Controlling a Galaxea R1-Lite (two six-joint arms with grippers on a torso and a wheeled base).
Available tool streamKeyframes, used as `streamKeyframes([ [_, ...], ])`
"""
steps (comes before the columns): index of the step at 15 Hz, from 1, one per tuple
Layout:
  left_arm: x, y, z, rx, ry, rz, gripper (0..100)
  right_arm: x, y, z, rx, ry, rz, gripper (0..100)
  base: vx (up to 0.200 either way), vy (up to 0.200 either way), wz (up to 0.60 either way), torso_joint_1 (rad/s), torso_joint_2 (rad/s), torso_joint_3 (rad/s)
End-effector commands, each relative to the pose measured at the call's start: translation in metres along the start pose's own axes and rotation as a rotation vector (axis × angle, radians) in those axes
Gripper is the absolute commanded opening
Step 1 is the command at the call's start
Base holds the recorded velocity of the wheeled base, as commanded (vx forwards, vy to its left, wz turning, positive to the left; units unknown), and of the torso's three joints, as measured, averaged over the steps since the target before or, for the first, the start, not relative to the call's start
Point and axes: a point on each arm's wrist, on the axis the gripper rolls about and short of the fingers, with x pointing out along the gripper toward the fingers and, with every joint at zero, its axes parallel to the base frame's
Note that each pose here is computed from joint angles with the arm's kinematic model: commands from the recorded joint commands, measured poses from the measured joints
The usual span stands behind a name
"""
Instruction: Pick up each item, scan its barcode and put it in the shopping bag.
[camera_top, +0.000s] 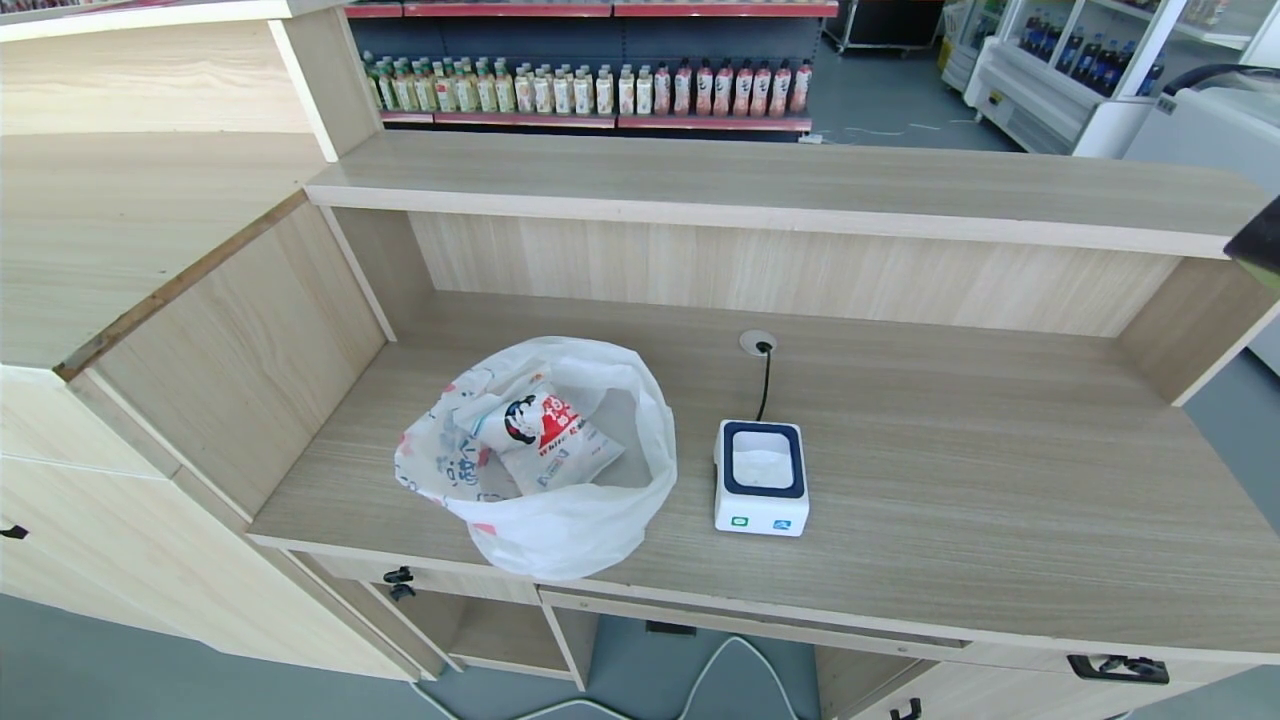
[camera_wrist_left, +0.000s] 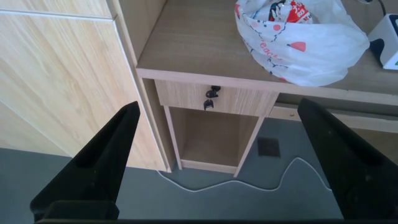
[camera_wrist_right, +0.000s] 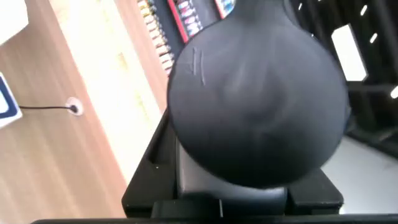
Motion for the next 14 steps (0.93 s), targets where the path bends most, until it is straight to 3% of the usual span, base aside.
streamKeyframes([
  [1,0.0,0.0,0.0,0.0,-0.001,0.0,100,0.012,0.001,-0.008,0.223,0.177,0.012,0,0.0,0.0,0.0,0.0,0.0,0.0],
  [4,0.0,0.0,0.0,0.0,0.0,0.0,100,0.036,0.008,-0.035,0.564,0.484,-0.055,0,0.0,0.0,0.0,0.0,0.0,0.0],
  [5,0.0,0.0,0.0,0.001,0.0,0.0,100,0.039,0.012,-0.048,0.596,0.568,-0.068,0,0.0,0.0,0.0,0.0,0.0,0.0],
  [6,0.0,0.0,0.0,0.0,0.0,0.0,100,0.041,0.016,-0.071,0.63,0.707,-0.096,0,0.0,0.0,0.0,0.0,0.0,0.0],
  [8,0.0,0.0,0.0,0.0,0.0,0.0,100,0.041,0.024,-0.097,0.661,0.859,-0.083,0,0.0,0.0,0.0,0.0,0.0,0.0],
  [10,0.0,0.0,0.0,0.0,0.0,0.0,100,0.036,0.03,-0.107,0.66,0.926,-0.068,0,0.0,0.0,0.0,0.0,0.0,0.0],
  [14,0.0,0.0,0.0,0.0,0.0,0.0,100,0.045,0.036,-0.119,0.71,0.89,0.025,0,0.0,0.0,0.0,0.0,0.0,0.0],
])
